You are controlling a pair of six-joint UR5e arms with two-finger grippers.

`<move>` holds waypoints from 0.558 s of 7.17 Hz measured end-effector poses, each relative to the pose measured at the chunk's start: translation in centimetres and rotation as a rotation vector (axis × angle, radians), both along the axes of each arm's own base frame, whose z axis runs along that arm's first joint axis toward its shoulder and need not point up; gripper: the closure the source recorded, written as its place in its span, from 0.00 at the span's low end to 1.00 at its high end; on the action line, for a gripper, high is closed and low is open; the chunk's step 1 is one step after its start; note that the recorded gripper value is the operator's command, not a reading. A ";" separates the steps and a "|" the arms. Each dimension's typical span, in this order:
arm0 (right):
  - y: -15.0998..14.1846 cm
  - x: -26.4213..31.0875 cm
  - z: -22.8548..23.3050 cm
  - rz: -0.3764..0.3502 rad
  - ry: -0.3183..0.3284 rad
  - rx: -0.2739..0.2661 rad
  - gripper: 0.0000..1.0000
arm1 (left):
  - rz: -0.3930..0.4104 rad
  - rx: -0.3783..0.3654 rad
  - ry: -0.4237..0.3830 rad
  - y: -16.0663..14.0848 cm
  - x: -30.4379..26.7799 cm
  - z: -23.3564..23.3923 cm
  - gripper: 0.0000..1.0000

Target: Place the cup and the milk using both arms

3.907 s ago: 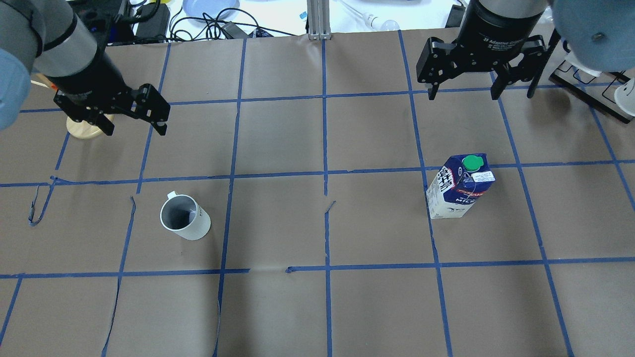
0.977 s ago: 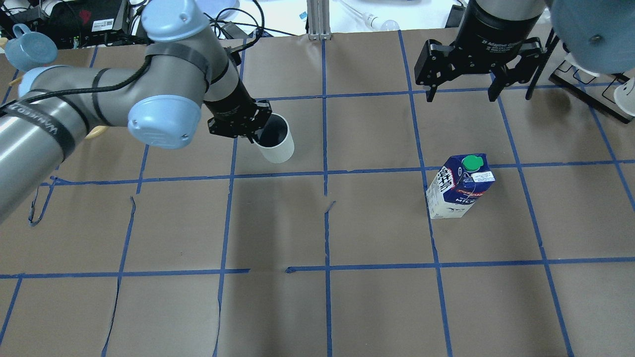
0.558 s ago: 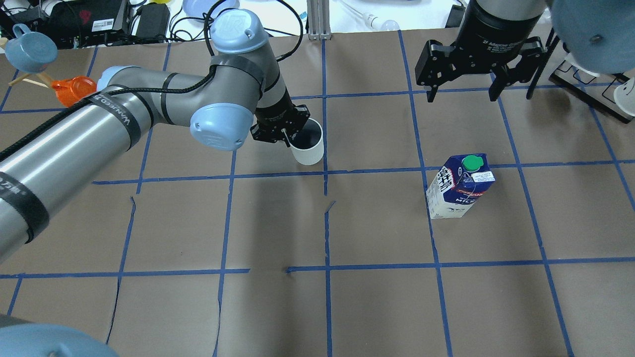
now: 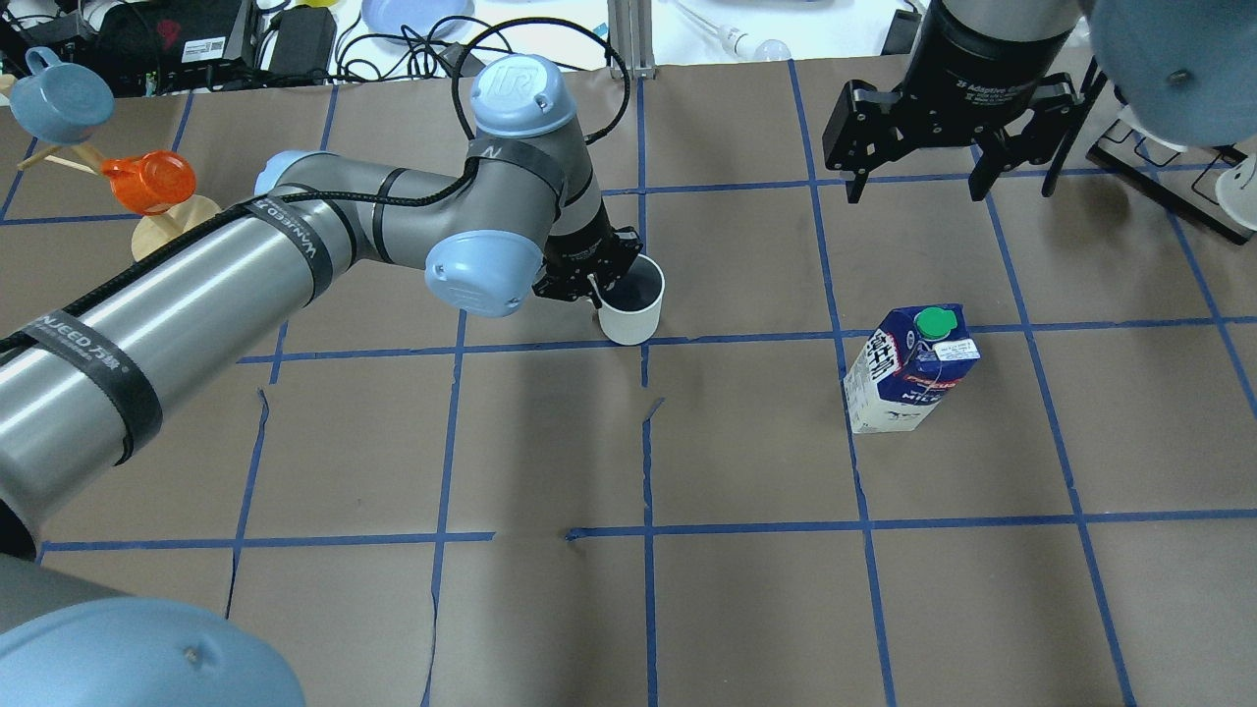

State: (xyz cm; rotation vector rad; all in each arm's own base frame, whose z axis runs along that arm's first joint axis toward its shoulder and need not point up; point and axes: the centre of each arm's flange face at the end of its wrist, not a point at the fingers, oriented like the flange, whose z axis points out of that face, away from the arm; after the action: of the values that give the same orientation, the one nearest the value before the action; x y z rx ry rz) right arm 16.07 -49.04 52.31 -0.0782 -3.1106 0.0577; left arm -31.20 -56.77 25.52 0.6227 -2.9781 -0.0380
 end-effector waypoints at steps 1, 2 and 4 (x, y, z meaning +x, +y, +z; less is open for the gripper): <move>0.0 0.0 0.0 -0.001 0.000 0.000 0.00 | 0.009 -0.001 0.001 0.2 -0.2 0.3 0.10; 0.0 0.0 0.0 -0.001 0.000 0.001 0.00 | 0.019 -0.013 0.005 0.2 0.1 1.1 0.00; -0.1 0.0 -0.2 0.002 -0.001 0.006 0.00 | -0.016 -0.021 -0.010 -0.6 5.3 4.7 0.00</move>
State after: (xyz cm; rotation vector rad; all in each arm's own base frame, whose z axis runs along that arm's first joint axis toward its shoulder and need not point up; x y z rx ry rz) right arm 16.07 -49.13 52.09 -0.0757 -3.1117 0.0491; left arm -25.86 -57.32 30.23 0.5982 -2.9894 -0.0053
